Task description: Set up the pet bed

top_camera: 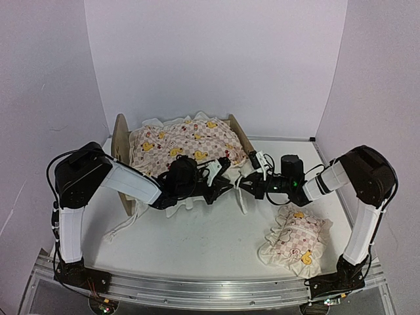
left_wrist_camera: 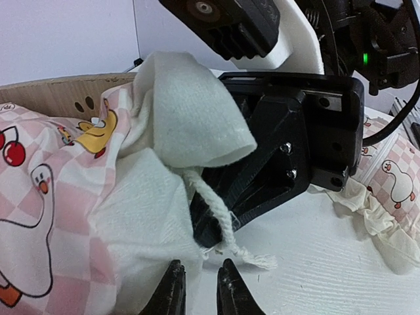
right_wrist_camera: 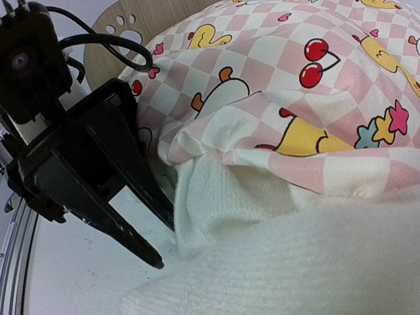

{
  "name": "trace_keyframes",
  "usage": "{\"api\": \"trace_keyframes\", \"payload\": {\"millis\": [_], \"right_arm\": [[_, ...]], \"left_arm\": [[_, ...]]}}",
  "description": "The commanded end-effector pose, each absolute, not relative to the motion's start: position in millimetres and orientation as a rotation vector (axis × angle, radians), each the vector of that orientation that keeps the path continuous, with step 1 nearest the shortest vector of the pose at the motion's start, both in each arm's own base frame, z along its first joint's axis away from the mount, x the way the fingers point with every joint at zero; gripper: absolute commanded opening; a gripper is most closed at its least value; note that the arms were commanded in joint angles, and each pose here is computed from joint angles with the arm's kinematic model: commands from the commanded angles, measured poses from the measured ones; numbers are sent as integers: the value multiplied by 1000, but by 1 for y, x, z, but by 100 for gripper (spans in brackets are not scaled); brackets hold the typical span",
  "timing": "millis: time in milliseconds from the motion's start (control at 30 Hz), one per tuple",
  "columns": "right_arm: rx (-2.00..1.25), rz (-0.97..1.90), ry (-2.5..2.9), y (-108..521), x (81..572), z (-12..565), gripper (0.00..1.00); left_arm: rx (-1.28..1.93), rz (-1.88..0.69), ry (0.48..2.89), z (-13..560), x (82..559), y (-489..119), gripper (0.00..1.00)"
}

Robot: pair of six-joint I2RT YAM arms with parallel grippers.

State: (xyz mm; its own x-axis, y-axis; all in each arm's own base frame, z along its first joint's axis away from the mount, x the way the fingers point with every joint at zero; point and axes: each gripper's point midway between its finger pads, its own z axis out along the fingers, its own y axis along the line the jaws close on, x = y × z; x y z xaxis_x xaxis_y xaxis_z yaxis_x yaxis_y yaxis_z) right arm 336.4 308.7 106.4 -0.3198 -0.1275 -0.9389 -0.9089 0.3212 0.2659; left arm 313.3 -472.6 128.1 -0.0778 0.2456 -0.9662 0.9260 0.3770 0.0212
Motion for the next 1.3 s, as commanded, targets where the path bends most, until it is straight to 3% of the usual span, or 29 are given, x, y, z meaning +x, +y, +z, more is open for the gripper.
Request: {"api": "trace_keyframes", "payload": {"millis": [0, 100, 333, 400, 500, 567, 800, 1267], "right_arm": [[-973, 1112, 1613, 308, 334, 124, 0], [-968, 1112, 1614, 305, 334, 126, 0], [-971, 1134, 1607, 302, 333, 130, 0], [-972, 1143, 1608, 300, 332, 129, 0], [-982, 1160, 1602, 299, 330, 131, 0], [-986, 1164, 1601, 297, 330, 131, 0], [-992, 1178, 1605, 296, 329, 130, 0], [-992, 1191, 1608, 293, 328, 130, 0]], "left_arm": [[1054, -758, 1490, 147, 322, -492, 17], [1055, -728, 1485, 145, 323, -496, 17], [1036, -702, 1512, 140, 322, -490, 7], [1062, -732, 1493, 148, 306, -489, 10], [1129, -747, 1439, 156, 281, -489, 25], [1188, -731, 1381, 159, 271, -489, 29], [1255, -547, 1277, 155, 289, -500, 8], [1255, -514, 1287, 138, 328, -500, 8]]}}
